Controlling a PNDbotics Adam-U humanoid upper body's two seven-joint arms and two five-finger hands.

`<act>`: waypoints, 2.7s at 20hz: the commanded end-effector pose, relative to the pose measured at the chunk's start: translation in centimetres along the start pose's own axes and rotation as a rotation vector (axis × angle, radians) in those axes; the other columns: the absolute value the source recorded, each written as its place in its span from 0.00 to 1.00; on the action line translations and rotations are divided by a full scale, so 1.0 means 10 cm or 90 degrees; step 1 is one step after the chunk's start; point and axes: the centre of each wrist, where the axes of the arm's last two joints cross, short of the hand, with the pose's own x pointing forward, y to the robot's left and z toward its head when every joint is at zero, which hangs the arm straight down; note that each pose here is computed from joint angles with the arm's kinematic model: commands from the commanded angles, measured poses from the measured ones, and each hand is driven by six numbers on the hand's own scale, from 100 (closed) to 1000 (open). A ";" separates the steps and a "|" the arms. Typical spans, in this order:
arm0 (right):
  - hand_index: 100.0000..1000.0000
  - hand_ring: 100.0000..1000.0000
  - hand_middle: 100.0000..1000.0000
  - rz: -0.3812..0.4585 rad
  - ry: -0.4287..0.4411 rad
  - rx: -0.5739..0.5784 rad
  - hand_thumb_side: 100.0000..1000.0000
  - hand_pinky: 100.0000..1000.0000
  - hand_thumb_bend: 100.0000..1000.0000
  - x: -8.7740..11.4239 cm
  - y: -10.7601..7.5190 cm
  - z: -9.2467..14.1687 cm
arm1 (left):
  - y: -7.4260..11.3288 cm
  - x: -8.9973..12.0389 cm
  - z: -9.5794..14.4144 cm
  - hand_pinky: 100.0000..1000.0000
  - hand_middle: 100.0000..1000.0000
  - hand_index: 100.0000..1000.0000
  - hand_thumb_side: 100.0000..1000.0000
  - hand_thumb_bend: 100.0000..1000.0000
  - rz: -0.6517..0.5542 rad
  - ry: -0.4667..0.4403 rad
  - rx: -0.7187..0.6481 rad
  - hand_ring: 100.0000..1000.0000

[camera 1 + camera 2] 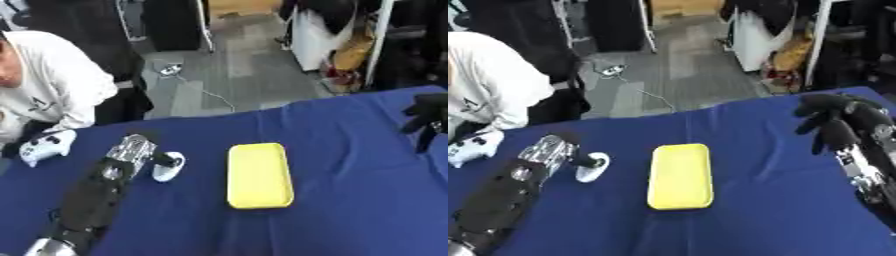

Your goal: Pick up objects on the table and place them in the box.

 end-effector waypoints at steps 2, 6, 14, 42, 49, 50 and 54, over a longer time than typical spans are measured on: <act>0.81 0.53 0.62 0.014 -0.020 -0.003 0.89 0.31 0.00 0.06 -0.06 -0.05 | 0.07 -0.08 0.00 0.04 0.14 0.74 1.00 0.39 0.036 0.004 -0.002 0.06; 0.81 0.53 0.62 0.014 -0.020 -0.003 0.89 0.31 0.00 0.06 -0.07 -0.05 | 0.04 -0.07 -0.01 0.03 0.13 0.75 1.00 0.38 0.066 -0.005 -0.019 0.05; 0.81 0.53 0.62 0.014 -0.019 -0.003 0.89 0.31 0.00 0.06 -0.06 -0.04 | -0.02 -0.09 -0.03 0.03 0.12 0.75 1.00 0.37 0.105 -0.005 -0.040 0.04; 0.81 0.53 0.62 0.013 -0.022 -0.005 0.89 0.31 0.00 0.06 -0.07 -0.05 | 0.04 -0.04 0.00 0.00 0.00 0.21 0.81 0.00 0.061 -0.002 0.051 0.00; 0.81 0.53 0.62 0.013 -0.022 -0.004 0.89 0.31 0.00 0.06 -0.07 -0.05 | 0.08 -0.05 0.02 0.00 0.00 0.11 0.82 0.00 0.046 -0.010 0.176 0.00; 0.81 0.53 0.62 0.013 -0.022 -0.003 0.89 0.31 0.00 0.06 -0.07 -0.05 | 0.10 -0.05 0.02 0.00 0.00 0.11 0.93 0.00 0.047 -0.013 0.188 0.00; 0.81 0.53 0.62 0.014 -0.021 -0.002 0.89 0.31 0.00 0.06 -0.06 -0.05 | 0.20 -0.02 0.07 0.00 0.00 0.11 0.82 0.00 0.051 -0.036 0.223 0.00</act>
